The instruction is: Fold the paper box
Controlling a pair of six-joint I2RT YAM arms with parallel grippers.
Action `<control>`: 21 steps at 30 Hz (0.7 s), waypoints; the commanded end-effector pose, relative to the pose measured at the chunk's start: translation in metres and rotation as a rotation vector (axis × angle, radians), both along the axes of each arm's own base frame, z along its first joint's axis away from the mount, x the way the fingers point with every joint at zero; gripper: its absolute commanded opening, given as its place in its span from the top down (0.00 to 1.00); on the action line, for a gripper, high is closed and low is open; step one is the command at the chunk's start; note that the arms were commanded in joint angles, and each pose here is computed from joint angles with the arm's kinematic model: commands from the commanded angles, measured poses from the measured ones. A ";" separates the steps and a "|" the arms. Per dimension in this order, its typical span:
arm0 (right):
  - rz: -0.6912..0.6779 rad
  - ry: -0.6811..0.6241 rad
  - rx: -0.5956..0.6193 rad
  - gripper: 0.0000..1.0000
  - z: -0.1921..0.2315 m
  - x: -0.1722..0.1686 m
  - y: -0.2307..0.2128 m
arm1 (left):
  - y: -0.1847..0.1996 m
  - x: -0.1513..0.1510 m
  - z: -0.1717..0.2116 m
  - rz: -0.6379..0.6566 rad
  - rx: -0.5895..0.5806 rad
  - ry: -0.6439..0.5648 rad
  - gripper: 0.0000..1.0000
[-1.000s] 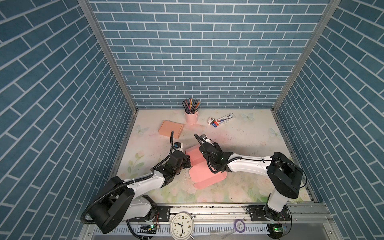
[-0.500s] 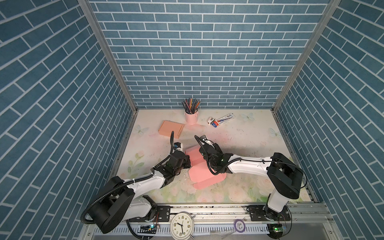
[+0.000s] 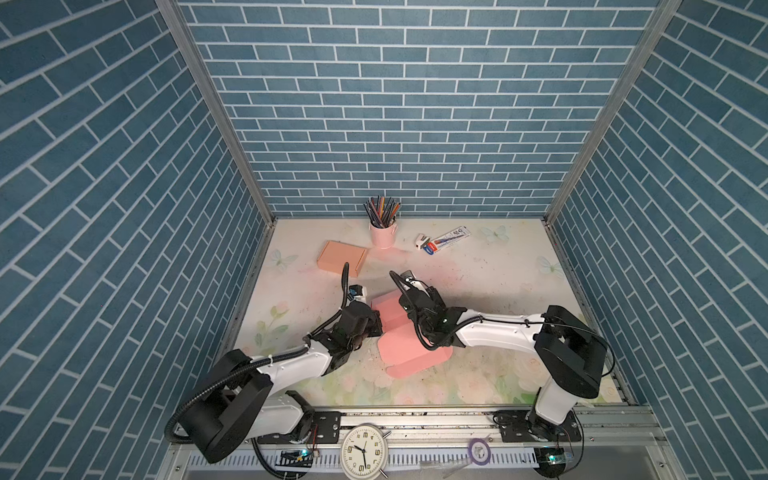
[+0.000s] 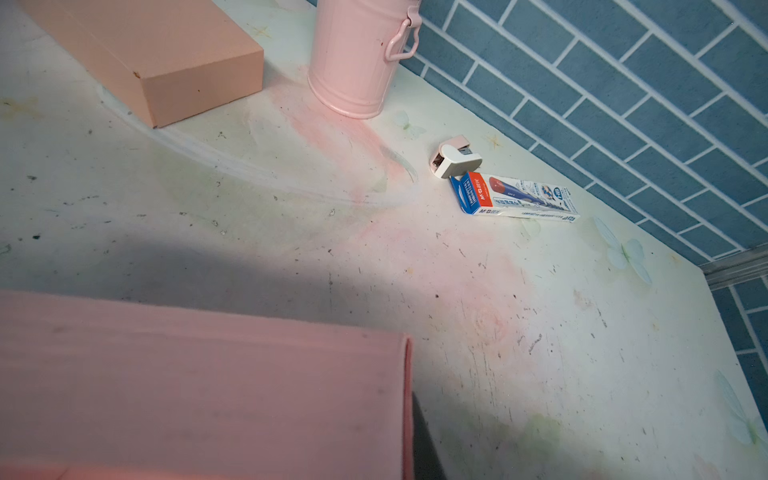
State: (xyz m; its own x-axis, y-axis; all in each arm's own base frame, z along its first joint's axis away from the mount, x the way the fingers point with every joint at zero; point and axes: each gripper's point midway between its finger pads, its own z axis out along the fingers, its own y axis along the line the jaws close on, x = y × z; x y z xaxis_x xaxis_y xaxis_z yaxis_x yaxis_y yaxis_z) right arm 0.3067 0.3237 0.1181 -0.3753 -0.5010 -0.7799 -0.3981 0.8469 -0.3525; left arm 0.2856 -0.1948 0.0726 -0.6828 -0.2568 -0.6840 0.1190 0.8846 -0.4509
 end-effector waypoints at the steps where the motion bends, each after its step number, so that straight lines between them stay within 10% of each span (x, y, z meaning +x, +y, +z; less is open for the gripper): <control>1: 0.042 0.021 0.050 0.88 0.006 -0.009 0.002 | -0.009 0.008 0.015 0.003 -0.040 -0.048 0.87; 21: 0.165 0.125 0.311 0.51 0.037 -0.048 0.000 | -0.006 0.012 0.009 0.005 0.023 -0.059 0.87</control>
